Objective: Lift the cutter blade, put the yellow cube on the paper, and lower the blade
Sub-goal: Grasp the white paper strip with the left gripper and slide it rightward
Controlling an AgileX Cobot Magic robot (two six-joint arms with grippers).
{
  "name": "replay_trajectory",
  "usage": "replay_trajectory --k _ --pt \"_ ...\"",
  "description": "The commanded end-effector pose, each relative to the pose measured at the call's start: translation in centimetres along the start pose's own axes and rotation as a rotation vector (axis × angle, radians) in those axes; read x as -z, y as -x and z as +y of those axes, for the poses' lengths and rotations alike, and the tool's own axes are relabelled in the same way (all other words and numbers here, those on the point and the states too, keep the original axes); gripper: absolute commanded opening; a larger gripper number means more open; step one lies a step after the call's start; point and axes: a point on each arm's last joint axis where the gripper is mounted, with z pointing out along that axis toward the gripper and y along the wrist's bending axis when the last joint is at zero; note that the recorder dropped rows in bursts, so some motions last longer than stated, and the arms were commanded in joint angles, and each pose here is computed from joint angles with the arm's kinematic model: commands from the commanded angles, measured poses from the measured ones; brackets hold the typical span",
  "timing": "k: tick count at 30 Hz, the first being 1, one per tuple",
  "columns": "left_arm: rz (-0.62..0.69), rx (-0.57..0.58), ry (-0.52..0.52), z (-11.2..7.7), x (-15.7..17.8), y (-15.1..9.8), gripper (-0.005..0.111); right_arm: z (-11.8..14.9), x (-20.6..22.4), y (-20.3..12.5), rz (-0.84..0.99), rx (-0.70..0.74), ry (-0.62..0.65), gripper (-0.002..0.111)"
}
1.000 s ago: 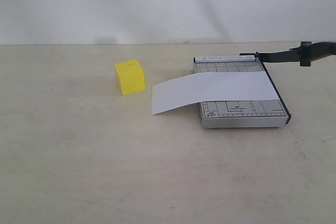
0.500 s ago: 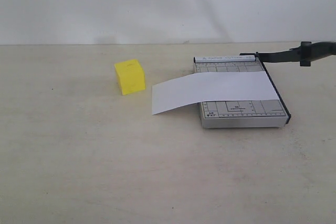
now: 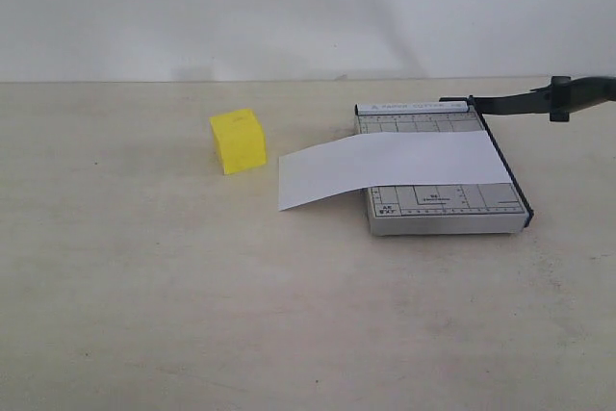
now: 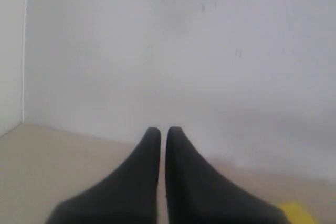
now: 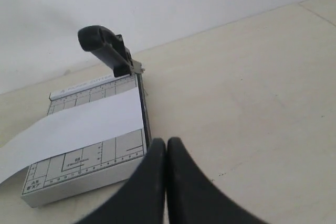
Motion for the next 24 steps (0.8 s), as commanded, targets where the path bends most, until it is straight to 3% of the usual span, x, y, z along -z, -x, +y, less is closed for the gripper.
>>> replay_trajectory --k 1,5,8,10,12,19,24 --pt "0.405 -0.261 -0.124 -2.7 -9.1 -2.1 0.004 0.0 0.0 0.1 -0.007 0.005 -0.005 0.0" --pt "0.537 -0.337 -0.37 -9.2 -13.1 -5.8 0.004 0.0 0.0 -0.3 0.031 0.005 0.004 0.0" --pt "0.455 -0.353 -0.599 -16.1 -13.9 -6.2 0.004 0.1 0.0 -0.6 0.069 -0.001 0.014 0.0" --pt "0.439 -0.366 -0.693 -20.3 -14.6 -6.4 0.004 0.2 0.0 -0.8 0.095 -0.004 0.02 0.0" --pt "0.469 -0.392 -0.735 -23.8 -15.9 -7.1 0.004 0.2 0.0 -1.1 0.12 -0.006 0.026 0.0" --pt "0.56 -0.457 -0.779 -33.3 -20.2 -11.2 0.004 0.3 0.1 -1.2 0.129 -0.028 0.026 0.0" --pt "0.611 -0.279 -0.791 -37.4 -21.8 -16.0 0.004 0.3 0.1 -1.2 0.129 -0.027 0.027 0.0"
